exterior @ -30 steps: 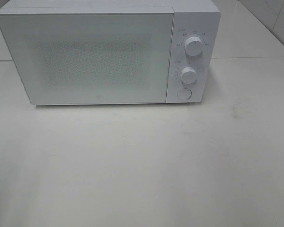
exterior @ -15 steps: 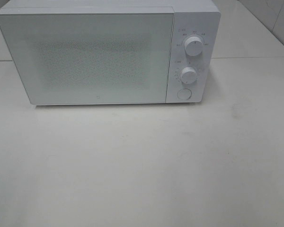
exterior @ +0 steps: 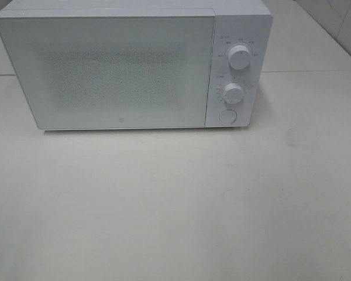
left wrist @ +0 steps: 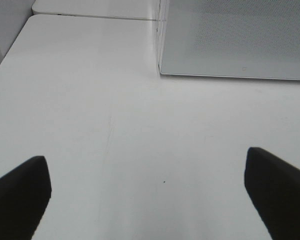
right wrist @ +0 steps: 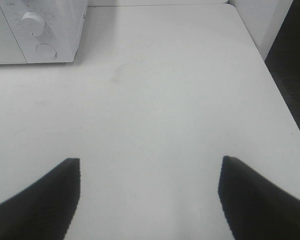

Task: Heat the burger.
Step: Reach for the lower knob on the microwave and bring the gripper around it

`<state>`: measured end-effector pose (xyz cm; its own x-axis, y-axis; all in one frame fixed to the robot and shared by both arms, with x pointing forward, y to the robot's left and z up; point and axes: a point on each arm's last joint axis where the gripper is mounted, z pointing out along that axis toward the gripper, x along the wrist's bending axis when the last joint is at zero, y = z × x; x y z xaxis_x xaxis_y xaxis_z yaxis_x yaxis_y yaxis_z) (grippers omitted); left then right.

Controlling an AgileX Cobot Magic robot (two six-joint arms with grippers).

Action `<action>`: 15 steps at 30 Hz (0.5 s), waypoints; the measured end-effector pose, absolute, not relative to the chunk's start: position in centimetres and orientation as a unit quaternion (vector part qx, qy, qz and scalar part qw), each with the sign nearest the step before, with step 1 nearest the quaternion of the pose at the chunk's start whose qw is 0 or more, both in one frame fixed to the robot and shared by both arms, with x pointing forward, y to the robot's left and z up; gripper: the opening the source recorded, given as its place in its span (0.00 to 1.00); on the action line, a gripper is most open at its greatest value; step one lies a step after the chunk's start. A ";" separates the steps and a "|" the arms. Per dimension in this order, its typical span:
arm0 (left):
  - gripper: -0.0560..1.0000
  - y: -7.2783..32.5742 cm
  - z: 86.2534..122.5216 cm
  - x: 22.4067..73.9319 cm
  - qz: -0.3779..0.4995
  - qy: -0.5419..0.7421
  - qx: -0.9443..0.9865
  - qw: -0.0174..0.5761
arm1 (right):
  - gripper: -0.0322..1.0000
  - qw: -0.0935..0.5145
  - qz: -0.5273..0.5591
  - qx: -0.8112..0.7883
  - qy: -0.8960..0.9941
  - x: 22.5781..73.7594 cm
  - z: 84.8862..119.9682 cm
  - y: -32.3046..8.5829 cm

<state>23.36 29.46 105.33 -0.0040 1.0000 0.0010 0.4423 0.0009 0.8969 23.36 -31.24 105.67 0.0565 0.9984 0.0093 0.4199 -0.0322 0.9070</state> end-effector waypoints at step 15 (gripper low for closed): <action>0.97 29.5 105.3 23.4 0.376 0.603 0.598 0.371 | 0.76 0.388 0.372 0.614 0.577 23.4 105.7 -31.2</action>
<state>23.36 29.51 105.32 -0.0097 0.9999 0.0032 0.4427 0.0014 0.8967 23.36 -31.24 105.67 0.0565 0.9984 0.0093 0.4199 -0.0322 0.9070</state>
